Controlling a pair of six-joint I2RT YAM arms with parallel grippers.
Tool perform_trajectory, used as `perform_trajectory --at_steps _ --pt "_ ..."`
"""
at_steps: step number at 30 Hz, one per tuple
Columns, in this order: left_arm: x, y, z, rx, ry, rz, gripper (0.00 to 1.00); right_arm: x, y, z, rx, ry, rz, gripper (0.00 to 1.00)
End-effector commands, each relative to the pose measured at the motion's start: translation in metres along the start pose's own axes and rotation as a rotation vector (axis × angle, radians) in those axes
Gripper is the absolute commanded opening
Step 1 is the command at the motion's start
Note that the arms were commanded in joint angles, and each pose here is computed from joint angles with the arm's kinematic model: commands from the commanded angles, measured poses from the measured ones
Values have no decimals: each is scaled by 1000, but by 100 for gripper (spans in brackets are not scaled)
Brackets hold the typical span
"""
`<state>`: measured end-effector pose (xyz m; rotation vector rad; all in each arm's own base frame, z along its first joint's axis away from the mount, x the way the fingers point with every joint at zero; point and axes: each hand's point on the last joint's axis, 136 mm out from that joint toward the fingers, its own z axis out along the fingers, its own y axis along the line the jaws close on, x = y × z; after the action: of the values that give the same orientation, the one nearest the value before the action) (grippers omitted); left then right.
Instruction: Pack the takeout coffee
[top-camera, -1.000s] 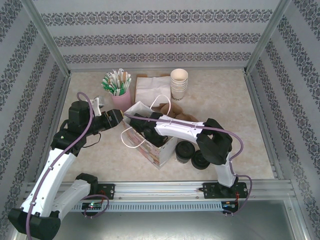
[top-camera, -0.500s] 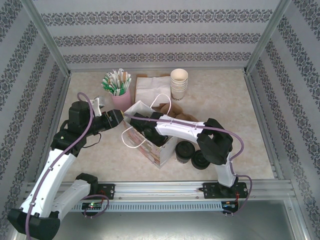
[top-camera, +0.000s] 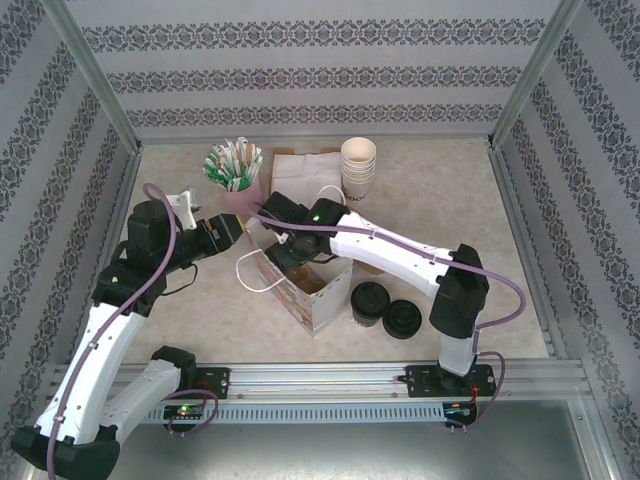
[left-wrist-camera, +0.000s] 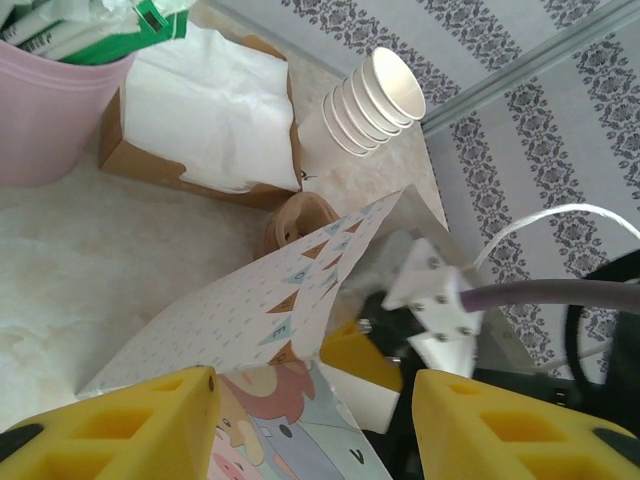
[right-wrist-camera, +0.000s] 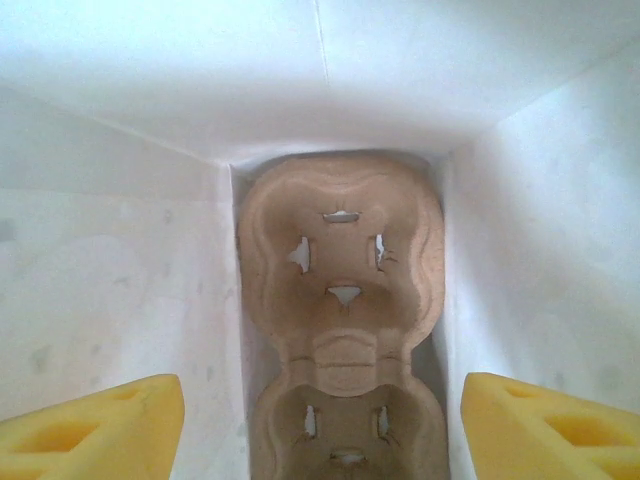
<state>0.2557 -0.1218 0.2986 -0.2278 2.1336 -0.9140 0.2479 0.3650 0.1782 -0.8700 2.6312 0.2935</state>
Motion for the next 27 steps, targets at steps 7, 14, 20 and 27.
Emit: perform_trajectory --at_steps 7,14,20,27 --pt "-11 -6 -19 -35 -66 32 56 -19 -3 -70 11 -97 -13 71" --pt "-12 -5 -18 -47 -55 49 57 -12 -3 -119 13 -118 -10 66" --pt "-11 -11 -12 -31 -6 76 57 11 -15 -150 49 -126 27 65" --pt "-8 -19 -2 7 63 110 57 44 -35 -175 85 -134 100 66"
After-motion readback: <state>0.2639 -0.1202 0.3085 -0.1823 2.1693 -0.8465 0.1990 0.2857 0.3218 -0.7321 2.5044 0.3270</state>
